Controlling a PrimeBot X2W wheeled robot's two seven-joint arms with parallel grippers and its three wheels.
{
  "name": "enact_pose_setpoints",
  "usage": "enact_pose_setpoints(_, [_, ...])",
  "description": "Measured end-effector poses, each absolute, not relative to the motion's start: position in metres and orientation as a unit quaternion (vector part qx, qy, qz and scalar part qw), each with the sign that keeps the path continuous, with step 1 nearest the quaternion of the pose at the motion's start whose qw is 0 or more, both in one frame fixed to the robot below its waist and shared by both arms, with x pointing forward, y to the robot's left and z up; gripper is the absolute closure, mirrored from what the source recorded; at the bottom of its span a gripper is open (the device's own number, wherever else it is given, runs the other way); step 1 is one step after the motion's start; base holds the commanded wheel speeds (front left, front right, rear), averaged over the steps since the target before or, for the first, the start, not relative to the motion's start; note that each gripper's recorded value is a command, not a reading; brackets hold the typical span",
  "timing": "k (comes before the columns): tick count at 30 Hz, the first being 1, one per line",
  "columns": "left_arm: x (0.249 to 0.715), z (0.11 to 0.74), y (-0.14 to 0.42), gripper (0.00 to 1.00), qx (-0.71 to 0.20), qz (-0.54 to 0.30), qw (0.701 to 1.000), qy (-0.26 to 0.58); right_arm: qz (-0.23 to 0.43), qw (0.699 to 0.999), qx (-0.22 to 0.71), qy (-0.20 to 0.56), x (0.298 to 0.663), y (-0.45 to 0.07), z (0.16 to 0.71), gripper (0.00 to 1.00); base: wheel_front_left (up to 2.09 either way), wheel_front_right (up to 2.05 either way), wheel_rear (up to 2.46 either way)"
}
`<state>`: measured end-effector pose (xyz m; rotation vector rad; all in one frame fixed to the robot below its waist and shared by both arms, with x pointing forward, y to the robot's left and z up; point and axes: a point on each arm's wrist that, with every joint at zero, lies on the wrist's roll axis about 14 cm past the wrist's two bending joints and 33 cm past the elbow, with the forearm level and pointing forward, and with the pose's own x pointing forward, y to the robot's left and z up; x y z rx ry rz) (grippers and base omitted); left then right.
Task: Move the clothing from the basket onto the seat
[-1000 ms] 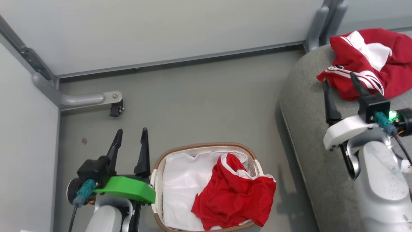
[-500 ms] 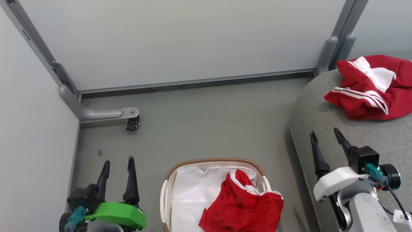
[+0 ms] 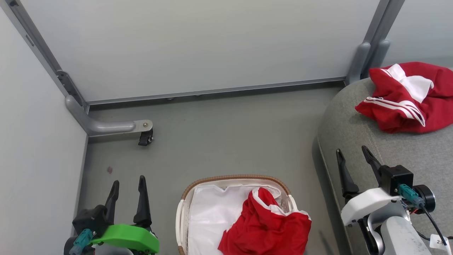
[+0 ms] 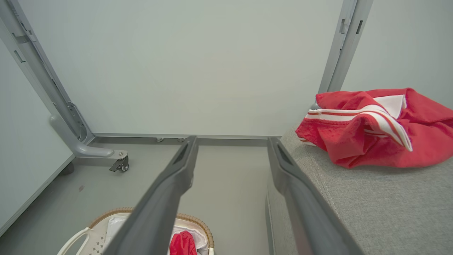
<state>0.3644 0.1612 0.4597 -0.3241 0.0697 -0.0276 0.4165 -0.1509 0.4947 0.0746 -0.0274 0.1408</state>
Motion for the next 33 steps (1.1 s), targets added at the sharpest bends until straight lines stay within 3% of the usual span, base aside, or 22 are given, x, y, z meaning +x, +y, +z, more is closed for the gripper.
enact_pose_setpoints(20, [0.368, 0.450, 0.150, 0.00, -0.155, -0.032, 0.986, 0.052, 0.064, 0.997, 0.037, -0.007, 0.419, -0.155, 0.489, 0.00, 0.00, 0.00, 0.00])
enact_pose_setpoints(33, [0.420, 0.433, 0.085, 0.00, -0.139, -0.142, 0.976, 0.089, 0.041, 0.998, 0.012, -0.047, 0.465, -0.173, 0.507, 0.00, 0.00, 0.00, 0.00])
